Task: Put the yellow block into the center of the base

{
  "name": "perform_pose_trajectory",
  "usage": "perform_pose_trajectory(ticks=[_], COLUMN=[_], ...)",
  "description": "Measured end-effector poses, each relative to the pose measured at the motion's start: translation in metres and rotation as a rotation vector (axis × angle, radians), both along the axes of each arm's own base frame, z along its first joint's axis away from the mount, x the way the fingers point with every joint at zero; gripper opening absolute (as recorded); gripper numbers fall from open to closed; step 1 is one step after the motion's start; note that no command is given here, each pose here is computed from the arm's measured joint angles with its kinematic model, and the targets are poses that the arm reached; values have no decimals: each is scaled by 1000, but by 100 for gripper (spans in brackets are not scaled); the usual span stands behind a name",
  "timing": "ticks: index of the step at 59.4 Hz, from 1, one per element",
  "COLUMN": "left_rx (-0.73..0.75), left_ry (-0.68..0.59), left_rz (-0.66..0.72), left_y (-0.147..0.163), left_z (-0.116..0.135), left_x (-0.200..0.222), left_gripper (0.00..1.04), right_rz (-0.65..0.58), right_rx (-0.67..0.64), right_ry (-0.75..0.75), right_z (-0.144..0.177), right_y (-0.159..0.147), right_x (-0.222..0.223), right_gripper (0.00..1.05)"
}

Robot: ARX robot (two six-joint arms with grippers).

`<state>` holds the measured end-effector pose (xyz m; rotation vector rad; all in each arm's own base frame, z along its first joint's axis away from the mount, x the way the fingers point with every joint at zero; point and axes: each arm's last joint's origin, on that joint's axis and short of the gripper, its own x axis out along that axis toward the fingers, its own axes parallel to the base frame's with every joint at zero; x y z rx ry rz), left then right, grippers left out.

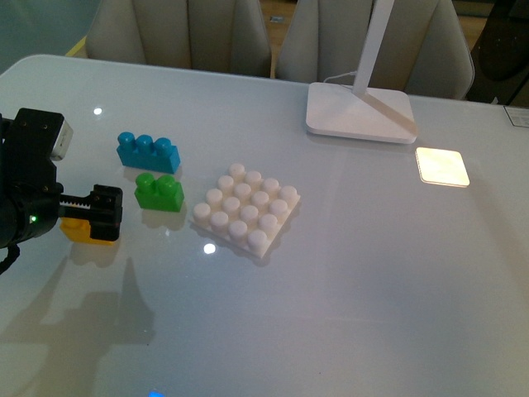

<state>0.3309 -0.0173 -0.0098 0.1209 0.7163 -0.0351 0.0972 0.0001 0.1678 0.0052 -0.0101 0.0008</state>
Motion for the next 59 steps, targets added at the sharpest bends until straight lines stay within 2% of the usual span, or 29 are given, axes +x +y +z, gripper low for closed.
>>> perform_pose_trajectory(ticks=[59], left_rx=[5], left_ry=[65], left_rz=[-15], left_y=[7], left_z=[-20], left_x=[-6], left_gripper=[97], right_rz=[0], right_rx=[0], right_ry=[0], right_z=[0], right_y=[0], right_x=[0], right_gripper=[96])
